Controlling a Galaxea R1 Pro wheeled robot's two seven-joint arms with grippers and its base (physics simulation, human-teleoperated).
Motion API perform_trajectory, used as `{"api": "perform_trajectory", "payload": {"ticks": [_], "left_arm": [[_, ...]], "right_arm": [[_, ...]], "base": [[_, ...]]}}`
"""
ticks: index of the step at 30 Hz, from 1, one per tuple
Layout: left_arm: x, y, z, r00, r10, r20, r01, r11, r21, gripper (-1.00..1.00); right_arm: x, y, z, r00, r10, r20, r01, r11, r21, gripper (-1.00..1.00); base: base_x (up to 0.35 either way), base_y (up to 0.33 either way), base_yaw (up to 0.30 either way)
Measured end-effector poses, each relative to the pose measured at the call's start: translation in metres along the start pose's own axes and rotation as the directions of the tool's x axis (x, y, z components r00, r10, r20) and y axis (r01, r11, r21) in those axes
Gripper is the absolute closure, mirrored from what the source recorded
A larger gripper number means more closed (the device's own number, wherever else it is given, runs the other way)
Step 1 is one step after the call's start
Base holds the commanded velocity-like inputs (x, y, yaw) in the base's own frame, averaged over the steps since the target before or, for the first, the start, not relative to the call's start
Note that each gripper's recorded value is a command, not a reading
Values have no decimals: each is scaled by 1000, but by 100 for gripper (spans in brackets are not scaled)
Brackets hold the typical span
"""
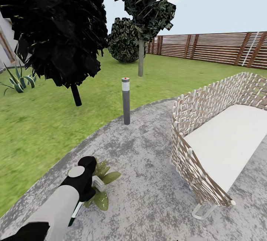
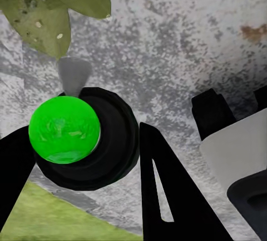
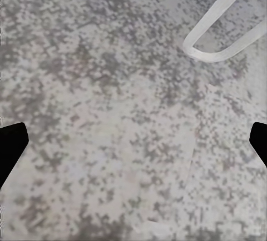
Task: Pick up the pesticide atomizer in the garden and spray insectifuge to fully cover both potted plants in the garden.
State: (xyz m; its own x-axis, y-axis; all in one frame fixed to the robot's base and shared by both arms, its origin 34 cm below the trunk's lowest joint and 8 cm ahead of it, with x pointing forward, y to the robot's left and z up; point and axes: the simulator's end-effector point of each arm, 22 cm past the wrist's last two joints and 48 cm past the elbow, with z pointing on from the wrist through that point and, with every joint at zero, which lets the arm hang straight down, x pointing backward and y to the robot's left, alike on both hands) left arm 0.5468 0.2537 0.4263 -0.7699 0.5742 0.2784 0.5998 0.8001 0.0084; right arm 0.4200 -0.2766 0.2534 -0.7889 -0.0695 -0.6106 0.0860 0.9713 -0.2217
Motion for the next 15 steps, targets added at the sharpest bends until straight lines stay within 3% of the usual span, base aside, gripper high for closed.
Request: {"api": "perform_trajectory", "payload": {"ticks": [6, 15], "left_arm": [[19, 11, 12, 999, -22, -29, 22, 1000, 0, 100], [14, -5, 15, 999, -4, -32, 5, 1000, 27, 100]], "right_arm": [[0, 1, 0, 1000, 1, 0, -1, 1000, -1, -100], [0, 1, 0, 1000, 1, 0, -1, 1000, -1, -100]], "base": [[0, 0, 170], [0, -9, 9]]}}
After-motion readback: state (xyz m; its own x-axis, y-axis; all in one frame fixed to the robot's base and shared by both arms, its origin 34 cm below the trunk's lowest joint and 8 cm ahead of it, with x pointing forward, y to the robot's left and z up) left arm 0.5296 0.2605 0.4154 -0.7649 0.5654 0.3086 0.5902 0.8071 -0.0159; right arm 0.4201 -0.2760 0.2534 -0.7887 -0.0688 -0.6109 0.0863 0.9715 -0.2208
